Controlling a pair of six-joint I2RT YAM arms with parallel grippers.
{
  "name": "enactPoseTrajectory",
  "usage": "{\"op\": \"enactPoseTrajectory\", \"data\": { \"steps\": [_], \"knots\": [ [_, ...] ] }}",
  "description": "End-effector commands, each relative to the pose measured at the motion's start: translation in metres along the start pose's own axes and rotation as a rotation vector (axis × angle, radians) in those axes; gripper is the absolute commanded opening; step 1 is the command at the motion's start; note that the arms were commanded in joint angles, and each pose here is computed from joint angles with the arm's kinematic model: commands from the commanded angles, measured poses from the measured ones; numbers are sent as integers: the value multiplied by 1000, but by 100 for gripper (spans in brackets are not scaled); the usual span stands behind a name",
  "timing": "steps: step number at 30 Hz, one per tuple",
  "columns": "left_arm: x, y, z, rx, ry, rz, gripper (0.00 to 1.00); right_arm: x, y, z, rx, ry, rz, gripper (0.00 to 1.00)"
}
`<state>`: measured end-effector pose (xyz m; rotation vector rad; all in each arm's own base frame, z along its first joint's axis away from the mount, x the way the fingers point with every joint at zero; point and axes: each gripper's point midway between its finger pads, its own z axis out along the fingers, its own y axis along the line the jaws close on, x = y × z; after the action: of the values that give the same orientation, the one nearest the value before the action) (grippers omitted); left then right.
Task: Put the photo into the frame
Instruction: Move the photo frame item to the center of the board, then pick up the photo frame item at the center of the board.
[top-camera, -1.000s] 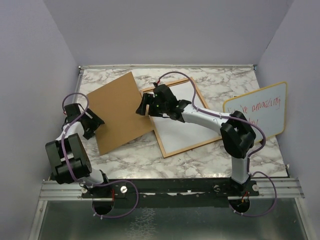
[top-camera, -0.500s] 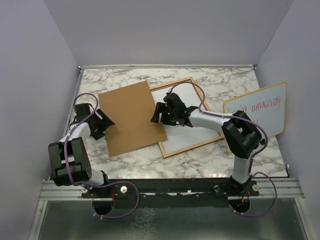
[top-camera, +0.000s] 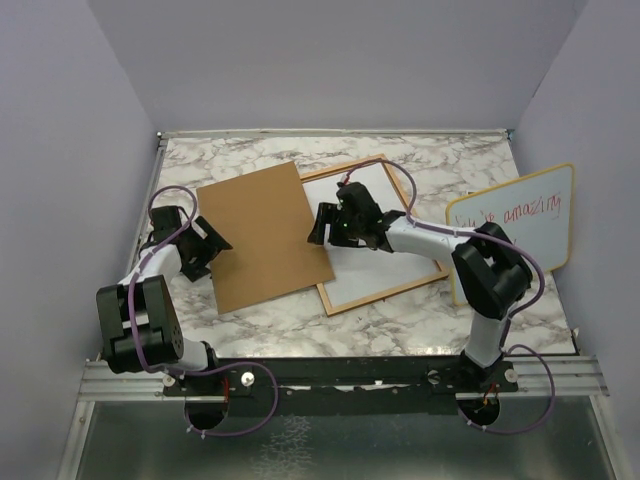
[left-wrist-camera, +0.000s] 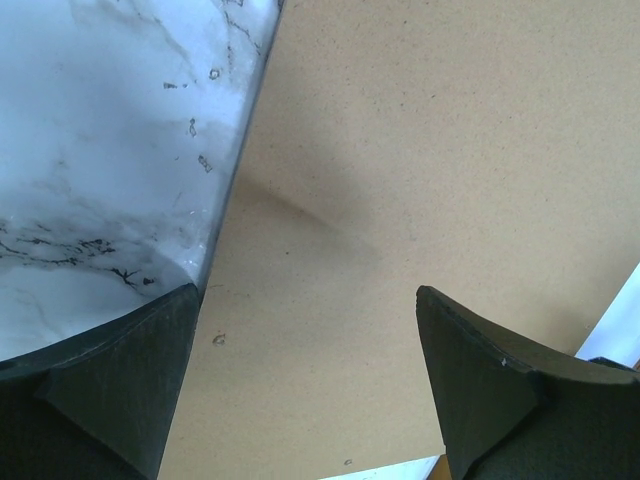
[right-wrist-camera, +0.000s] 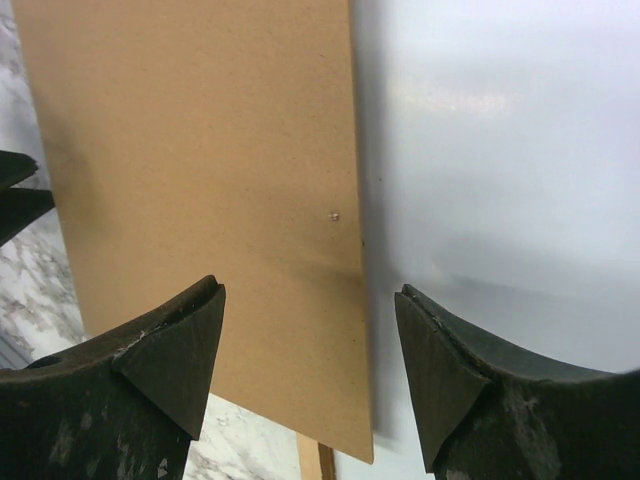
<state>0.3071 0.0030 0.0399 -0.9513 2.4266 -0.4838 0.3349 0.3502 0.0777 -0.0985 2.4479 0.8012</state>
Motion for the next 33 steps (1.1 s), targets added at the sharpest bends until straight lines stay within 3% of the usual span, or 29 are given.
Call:
{"op": "enactPoseTrajectory", "data": {
  "steps": [1, 14, 25, 33],
  "knots": [
    [24, 19, -3, -80, 67, -13, 91, 11, -8, 11, 15, 48, 6, 72],
    [35, 7, 2, -2, 114, -1, 88, 34, 33, 9, -242, 187, -12, 69],
    [36, 4, 1, 10, 112, -1, 85, 21, 72, -30, -475, 147, 124, 55],
    [37, 0, 2, 32, 117, -8, 85, 21, 96, -51, -624, 169, 116, 57]
  ]
}}
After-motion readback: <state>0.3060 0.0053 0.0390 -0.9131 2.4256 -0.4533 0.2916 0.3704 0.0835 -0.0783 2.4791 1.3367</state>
